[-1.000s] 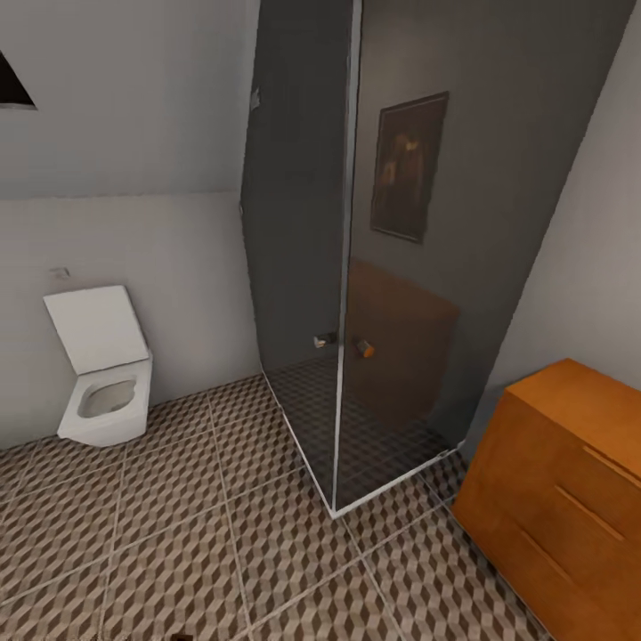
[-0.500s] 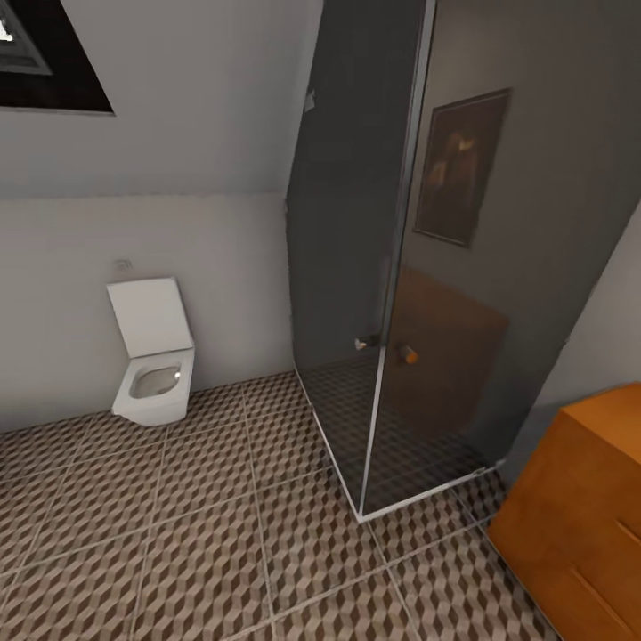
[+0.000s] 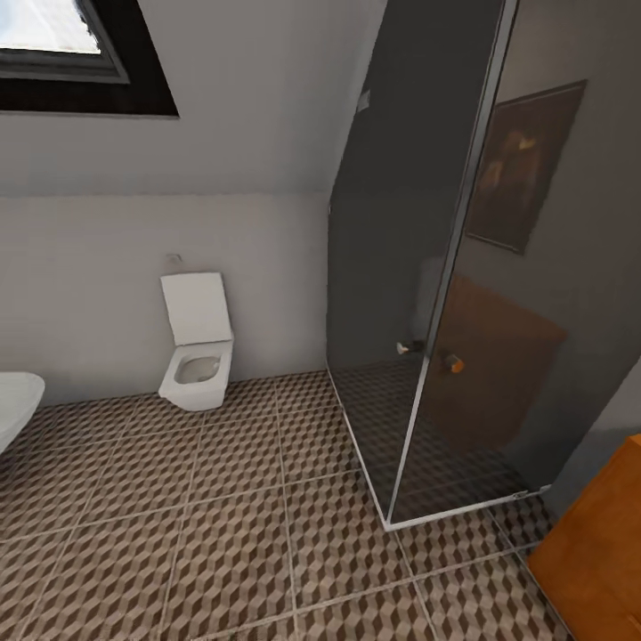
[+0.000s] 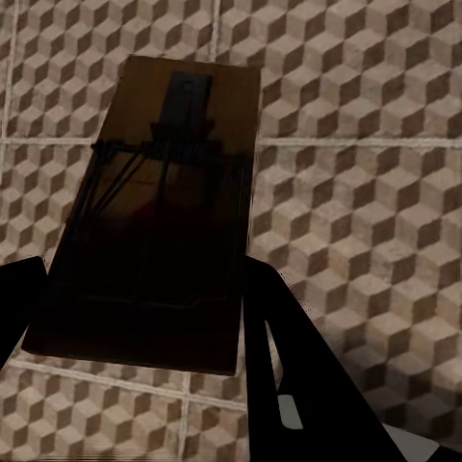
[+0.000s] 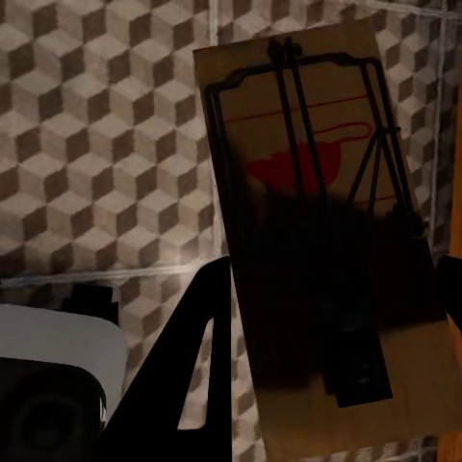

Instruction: Take the four mousetraps from the cabinet in the bathroom and place them on the bathroom floor. Make sure all four end up on the same floor surface, and ensure that at least two of them are either under or directly next to the same bathroom sink.

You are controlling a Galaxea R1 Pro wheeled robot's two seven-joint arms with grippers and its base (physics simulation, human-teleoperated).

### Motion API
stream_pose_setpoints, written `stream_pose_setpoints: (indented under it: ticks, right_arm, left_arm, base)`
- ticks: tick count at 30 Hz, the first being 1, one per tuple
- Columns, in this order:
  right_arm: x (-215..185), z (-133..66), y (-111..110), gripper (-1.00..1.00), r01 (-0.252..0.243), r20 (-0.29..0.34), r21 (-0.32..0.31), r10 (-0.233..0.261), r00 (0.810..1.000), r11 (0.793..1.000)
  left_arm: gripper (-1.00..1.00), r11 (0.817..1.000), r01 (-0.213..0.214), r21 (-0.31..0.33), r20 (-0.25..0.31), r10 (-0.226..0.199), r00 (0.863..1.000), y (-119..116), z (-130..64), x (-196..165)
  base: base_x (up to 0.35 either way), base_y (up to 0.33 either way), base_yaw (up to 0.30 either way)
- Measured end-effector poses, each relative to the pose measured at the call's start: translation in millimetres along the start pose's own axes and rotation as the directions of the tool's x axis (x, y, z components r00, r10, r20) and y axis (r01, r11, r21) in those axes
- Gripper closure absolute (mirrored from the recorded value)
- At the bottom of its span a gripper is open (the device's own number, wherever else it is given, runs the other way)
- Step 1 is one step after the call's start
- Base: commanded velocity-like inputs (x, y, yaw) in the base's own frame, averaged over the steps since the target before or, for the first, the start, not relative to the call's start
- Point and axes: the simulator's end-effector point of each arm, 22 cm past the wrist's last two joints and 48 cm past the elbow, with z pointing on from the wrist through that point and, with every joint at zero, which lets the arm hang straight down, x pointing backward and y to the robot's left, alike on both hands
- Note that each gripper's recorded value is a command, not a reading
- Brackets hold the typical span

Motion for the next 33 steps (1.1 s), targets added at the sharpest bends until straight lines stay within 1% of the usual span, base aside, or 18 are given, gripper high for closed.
stream_pose_setpoints:
  ticks: [29, 33]
  right_arm:
    - [3.6, 0.8, 1.2, 1.0, 0.002, -0.008, -0.002, -0.002, 1.0, 1.0]
    - [4.0, 1.0, 0.8, 1.0, 0.002, -0.009, -0.002, -0.002, 1.0, 1.0]
  left_arm:
    - [1.0, 1.0, -0.002, -0.008, -0.005, 0.002, 1.0, 4.1, 2.4, 1.8]
    - [1.0, 1.0, -0.002, -0.01, -0.005, 0.002, 1.0, 4.9, 2.7, 2.2]
  base:
    - [0.0, 0.0, 0.288]
    - [0.0, 0.0, 0.168]
